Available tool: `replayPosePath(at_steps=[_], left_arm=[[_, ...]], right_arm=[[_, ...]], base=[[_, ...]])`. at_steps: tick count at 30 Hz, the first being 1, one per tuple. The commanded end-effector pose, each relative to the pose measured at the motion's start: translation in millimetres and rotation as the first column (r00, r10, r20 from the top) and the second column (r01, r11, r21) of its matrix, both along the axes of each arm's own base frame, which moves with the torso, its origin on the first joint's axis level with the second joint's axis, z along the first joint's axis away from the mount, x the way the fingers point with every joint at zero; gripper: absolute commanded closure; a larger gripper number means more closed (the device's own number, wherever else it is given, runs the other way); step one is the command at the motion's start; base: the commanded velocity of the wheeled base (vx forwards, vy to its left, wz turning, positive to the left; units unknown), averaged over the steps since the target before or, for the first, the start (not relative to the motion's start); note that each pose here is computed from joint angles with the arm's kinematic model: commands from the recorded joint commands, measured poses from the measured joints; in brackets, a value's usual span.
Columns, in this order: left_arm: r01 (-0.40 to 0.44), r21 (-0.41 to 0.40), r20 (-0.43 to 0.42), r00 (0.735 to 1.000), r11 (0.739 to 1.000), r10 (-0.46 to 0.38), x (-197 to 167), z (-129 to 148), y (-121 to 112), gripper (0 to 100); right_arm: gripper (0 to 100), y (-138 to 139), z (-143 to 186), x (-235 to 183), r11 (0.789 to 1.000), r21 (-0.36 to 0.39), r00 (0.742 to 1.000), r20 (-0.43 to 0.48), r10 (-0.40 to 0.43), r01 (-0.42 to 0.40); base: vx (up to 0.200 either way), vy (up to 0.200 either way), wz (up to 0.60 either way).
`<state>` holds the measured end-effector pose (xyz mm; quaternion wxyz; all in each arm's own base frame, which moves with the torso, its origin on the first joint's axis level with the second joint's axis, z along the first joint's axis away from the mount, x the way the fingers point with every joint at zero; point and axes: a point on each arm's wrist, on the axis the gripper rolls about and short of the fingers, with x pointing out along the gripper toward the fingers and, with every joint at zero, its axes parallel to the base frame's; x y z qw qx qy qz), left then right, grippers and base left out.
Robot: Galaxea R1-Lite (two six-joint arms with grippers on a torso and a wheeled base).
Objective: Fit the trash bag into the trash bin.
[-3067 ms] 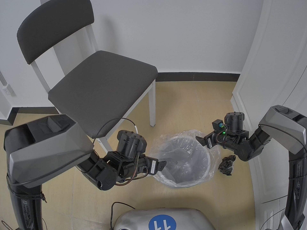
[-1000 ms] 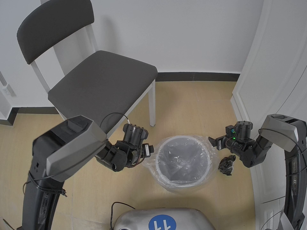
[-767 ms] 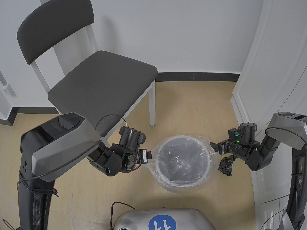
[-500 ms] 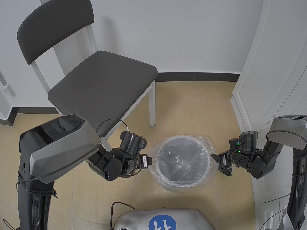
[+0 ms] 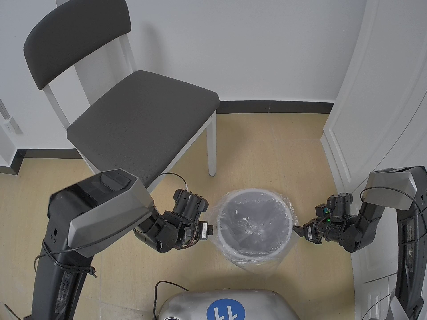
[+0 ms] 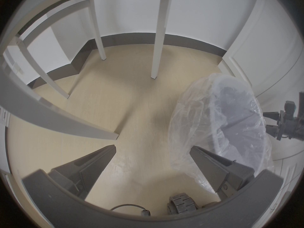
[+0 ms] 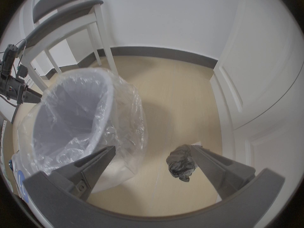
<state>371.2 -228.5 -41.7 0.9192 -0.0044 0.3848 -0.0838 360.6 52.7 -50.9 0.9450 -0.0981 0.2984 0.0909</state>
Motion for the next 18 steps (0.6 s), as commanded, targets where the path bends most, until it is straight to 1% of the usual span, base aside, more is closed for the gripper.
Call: replayPosePath(at_steps=[1, 4, 5, 10, 18], left_arm=[[0.034, 0.046, -0.019, 0.999, 0.998, -0.033, 7, -21, -4, 0], [0.039, 0.053, -0.025, 0.999, 0.998, -0.038, 8, -21, -5, 0], [0.042, 0.075, -0.048, 0.998, 0.996, -0.039, 13, -19, -8, 0], [0.054, 0.104, -0.074, 0.996, 0.993, -0.047, 22, -17, -11, 0], [0.076, 0.136, -0.088, 0.994, 0.988, -0.064, 14, -17, -12, 0]], right_arm=[[0, -2, -1, 17, 1.0, -0.003, 1.0, -0.021, -0.01, 0.01], [0, -3, -1, 20, 1.0, -0.006, 0.999, -0.03, -0.012, 0.012], [0, -1, 1, 31, 1.0, -0.007, 0.998, -0.058, -0.007, 0.006], [0, 3, 2, 46, 1.0, -0.009, 0.998, -0.062, 0.002, -0.003], [0, 1, 4, 43, 1.0, -0.022, 0.997, -0.073, 0.002, -0.003]], base=[[0.0, 0.0, 0.0], [0.0, 0.0, 0.0], [0.0, 0.0, 0.0], [0.0, 0.0, 0.0], [0.0, 0.0, 0.0]])
